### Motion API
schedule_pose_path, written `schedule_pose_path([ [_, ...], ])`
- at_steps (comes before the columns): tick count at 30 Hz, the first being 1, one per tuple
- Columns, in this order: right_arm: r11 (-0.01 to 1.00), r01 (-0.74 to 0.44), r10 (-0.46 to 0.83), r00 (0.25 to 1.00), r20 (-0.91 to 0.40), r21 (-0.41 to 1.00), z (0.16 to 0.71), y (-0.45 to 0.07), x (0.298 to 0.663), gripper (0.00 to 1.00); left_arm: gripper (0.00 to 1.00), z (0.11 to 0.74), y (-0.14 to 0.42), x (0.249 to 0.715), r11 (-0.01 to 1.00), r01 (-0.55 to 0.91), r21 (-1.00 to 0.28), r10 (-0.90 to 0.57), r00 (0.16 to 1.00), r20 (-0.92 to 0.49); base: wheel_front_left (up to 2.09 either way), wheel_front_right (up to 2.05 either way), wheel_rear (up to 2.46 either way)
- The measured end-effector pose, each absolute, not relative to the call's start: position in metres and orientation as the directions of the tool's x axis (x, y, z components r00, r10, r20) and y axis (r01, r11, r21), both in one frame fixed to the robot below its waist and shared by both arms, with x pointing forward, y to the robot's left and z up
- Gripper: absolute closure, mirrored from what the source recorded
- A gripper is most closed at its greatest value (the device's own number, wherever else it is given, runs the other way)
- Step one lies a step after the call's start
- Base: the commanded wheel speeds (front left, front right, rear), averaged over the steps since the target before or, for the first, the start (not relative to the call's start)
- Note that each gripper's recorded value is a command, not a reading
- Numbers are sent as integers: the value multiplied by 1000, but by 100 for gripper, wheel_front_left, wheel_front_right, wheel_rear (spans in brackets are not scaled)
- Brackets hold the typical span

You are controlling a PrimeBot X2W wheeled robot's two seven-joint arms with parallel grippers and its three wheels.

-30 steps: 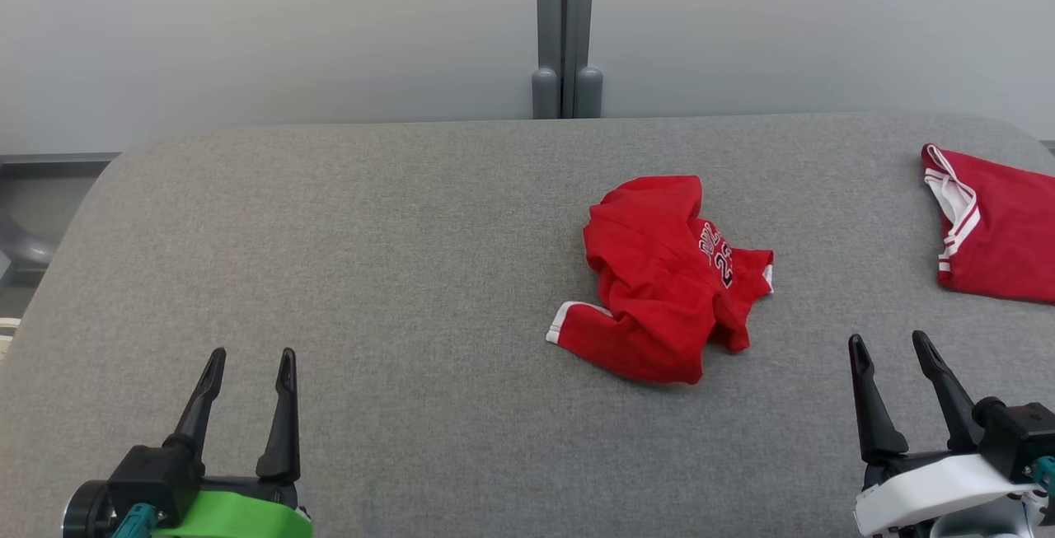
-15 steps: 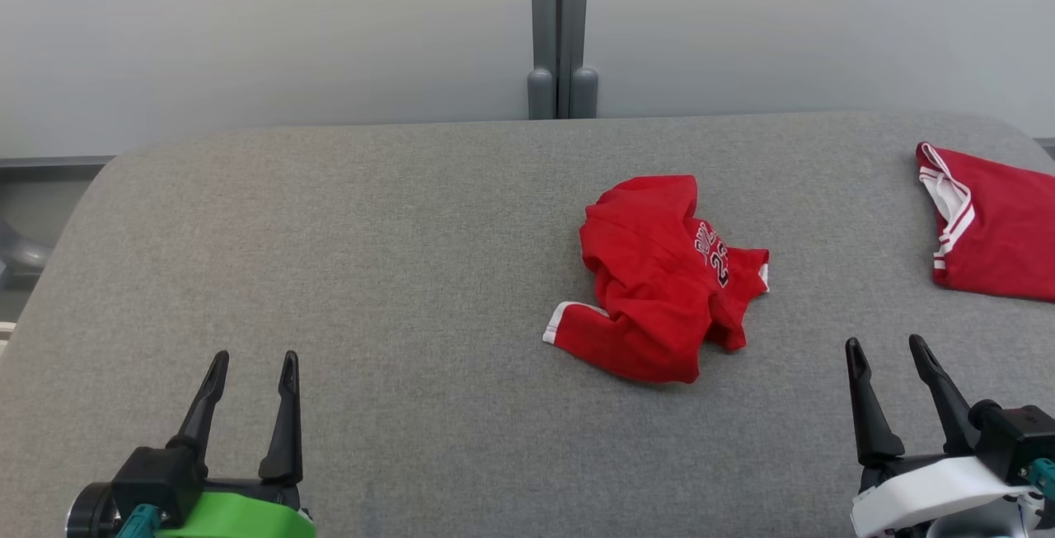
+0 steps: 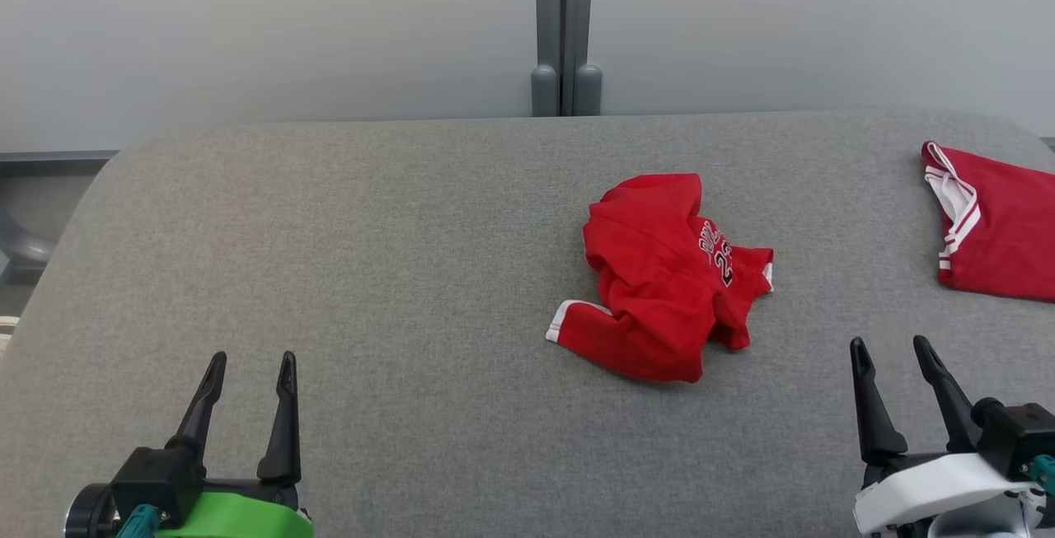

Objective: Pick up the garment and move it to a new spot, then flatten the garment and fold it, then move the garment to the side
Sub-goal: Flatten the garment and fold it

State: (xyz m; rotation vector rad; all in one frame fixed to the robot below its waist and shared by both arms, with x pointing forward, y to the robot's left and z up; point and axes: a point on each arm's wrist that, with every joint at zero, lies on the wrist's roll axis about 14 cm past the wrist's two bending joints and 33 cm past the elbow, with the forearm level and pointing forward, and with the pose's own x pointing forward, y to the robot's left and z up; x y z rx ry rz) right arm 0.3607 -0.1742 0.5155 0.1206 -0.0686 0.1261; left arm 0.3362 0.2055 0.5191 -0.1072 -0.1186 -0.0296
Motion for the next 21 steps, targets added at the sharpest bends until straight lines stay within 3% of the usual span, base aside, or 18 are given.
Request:
schedule_pose_path([
  [9, 984, -164, 157, 982, 107, 63, 532, -171, 395, 0, 0, 514, 202, 339, 993, 33, -114, -20, 994, 106, 0, 0, 0],
  [21, 975, -217, 219, 975, 36, -52, 532, -168, 485, 0, 0, 506, 195, 363, 993, 26, -119, -17, 997, 78, 0, 0, 0],
])
